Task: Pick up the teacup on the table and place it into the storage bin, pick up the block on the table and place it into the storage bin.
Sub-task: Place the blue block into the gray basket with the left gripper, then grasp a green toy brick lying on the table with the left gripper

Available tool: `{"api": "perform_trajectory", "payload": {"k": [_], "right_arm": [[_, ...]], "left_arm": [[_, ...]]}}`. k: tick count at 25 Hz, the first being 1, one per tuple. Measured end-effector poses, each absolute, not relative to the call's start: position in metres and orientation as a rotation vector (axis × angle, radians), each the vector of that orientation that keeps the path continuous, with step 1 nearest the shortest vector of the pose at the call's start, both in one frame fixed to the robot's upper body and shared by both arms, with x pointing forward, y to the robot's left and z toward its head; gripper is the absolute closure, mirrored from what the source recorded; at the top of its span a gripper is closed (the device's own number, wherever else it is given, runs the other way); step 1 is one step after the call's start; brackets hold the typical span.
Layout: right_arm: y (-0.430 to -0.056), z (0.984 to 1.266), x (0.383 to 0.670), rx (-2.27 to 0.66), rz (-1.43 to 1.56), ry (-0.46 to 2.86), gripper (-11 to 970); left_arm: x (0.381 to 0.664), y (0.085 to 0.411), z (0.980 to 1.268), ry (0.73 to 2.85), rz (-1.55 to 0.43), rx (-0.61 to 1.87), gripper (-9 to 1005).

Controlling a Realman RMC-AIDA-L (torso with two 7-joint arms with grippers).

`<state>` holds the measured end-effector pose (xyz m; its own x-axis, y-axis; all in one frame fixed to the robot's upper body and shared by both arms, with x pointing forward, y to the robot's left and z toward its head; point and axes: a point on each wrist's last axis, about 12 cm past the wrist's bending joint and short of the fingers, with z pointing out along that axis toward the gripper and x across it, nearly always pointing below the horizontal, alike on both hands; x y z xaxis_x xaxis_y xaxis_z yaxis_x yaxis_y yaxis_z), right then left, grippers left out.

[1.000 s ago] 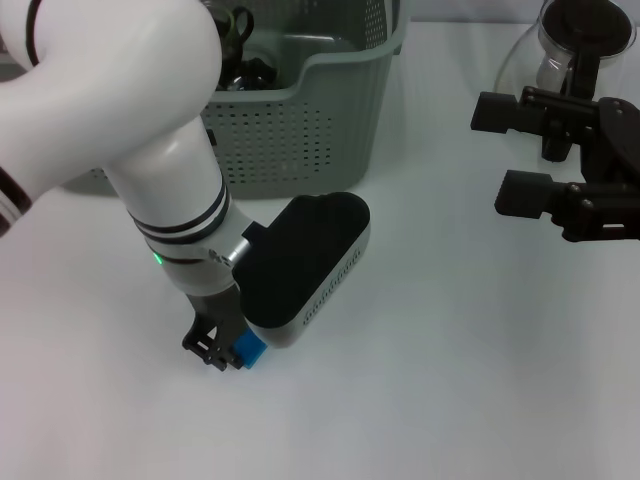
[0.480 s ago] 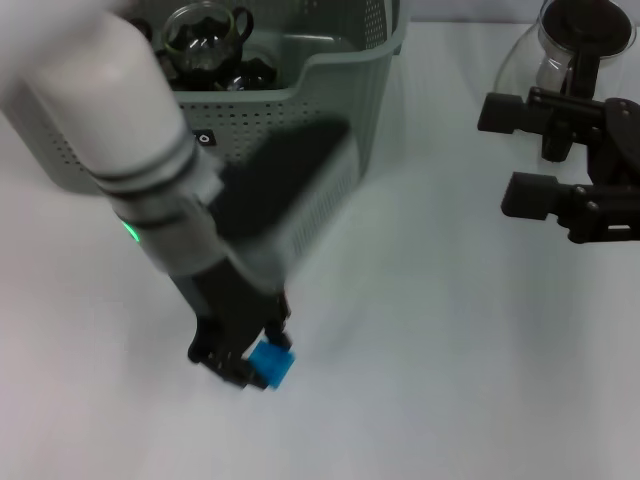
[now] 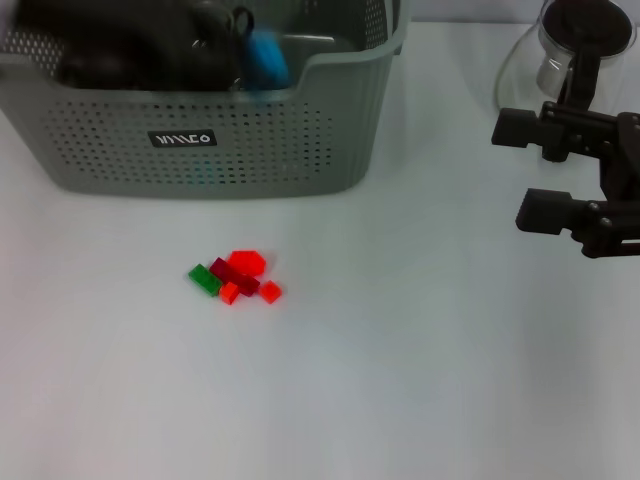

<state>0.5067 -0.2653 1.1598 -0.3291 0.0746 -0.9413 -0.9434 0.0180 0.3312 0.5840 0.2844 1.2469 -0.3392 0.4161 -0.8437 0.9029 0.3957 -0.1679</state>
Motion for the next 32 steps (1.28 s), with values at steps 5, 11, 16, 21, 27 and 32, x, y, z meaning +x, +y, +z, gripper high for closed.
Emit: {"api": "perform_trajectory", "payload": {"k": [5,11,16,21,27,32], "right_arm": [[-0.264,1.161,0.508,-0.969,1.463,1.411,25],[-0.262,1.161,0.509,-0.985,1.464,1.418,25],[-0.26,1.16,0.508,-0.99,1.472,1.421,25],[-0.261,1.158,0.506,-0.988,1.475,1.426,26],[-0.26,1.158,0.506,-0.991,1.477,1.428,26],[-0.262,1.156,0.506,-0.99,1.483,1.434,26]], "left_arm": [[0.627,0.326,1.265,2.048,-0.642,0.74,567],[0.663,0.308,1.253,2.155,-0.486,0.652,559],[0.677,0.297,1.242,2.162,-0.395,0.559,552],[0.678,0.3,1.242,2.152,-0.377,0.532,501],[0.655,0.316,1.26,2.118,-0.37,0.563,275],[0.595,0.308,1.272,1.988,-0.501,0.837,175]]}}
